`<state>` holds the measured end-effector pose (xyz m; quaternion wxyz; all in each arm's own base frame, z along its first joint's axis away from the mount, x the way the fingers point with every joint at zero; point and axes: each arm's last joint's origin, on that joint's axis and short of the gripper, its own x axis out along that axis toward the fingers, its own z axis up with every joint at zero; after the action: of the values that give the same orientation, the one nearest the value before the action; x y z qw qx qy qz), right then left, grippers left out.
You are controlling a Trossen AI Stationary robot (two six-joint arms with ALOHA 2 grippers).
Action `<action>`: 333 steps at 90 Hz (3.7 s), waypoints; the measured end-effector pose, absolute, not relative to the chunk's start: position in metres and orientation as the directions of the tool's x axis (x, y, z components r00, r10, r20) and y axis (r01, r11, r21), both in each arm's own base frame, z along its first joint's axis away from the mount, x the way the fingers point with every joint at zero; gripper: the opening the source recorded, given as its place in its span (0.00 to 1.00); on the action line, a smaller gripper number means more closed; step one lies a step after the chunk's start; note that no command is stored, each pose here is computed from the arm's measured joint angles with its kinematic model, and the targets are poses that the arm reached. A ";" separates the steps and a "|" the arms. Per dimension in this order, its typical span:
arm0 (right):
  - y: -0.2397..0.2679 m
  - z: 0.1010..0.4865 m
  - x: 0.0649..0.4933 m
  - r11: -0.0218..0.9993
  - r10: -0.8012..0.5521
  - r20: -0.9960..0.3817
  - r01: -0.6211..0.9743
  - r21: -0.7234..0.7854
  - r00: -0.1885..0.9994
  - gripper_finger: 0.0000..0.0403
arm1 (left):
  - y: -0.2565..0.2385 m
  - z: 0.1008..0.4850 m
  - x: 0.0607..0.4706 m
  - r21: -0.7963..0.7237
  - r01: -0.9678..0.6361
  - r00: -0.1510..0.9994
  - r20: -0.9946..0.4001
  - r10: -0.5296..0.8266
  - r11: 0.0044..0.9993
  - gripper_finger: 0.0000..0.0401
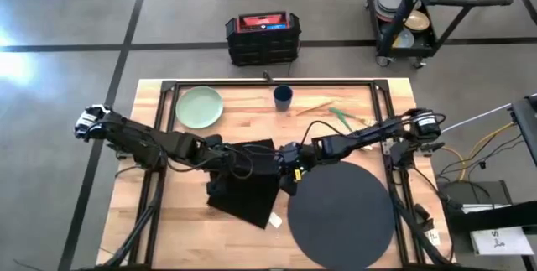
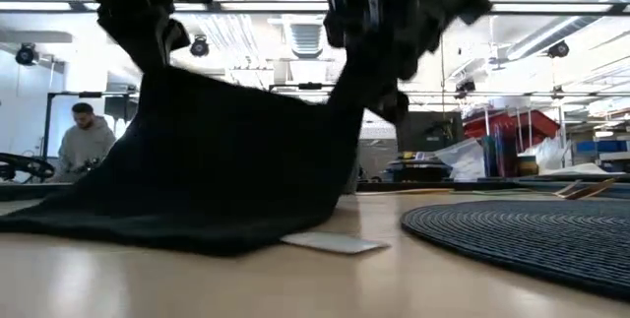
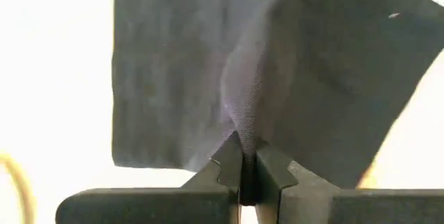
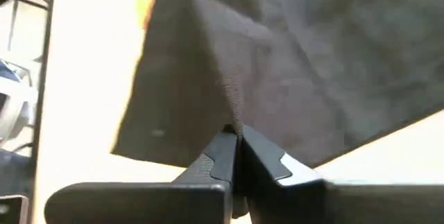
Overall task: Set table place
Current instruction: Fold the black table napkin, then move the black table napkin to the middle left of the table
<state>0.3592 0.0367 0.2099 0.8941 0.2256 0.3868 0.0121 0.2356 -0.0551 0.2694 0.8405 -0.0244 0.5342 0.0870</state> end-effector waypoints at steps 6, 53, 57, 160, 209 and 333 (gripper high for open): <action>0.035 0.226 0.359 0.904 0.193 -0.692 0.149 0.402 0.695 0.00 | -0.053 0.281 0.233 0.072 -0.180 0.435 -0.889 0.145 0.981 0.00; 0.015 0.307 0.359 0.938 0.124 -0.754 0.172 0.302 0.646 0.00 | -0.041 0.323 0.223 0.117 -0.213 0.437 -0.876 0.202 0.970 0.00; 0.015 0.309 0.359 0.938 0.124 -0.754 0.172 0.302 0.645 0.00 | -0.041 0.322 0.222 0.115 -0.217 0.429 -0.881 0.201 0.969 0.00; -0.003 0.268 0.383 0.923 0.227 -0.804 0.142 0.358 0.550 0.00 | -0.026 0.264 0.222 0.025 -0.280 0.346 -0.930 0.125 0.960 0.00; -0.040 0.218 0.394 0.865 0.375 -0.784 0.118 0.488 0.494 0.00 | -0.014 0.211 0.222 -0.199 -0.225 0.373 -0.922 -0.104 0.954 0.00; 0.033 0.258 0.333 0.836 -0.099 -0.709 0.445 0.322 0.699 0.04 | -0.035 0.191 0.266 -0.195 0.172 0.518 -0.816 -0.257 0.966 0.02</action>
<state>0.3327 0.0327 0.2584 0.8892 0.2423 0.3567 -0.1531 0.2655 -0.0351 0.1910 0.8700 -0.0448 0.4753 -0.1233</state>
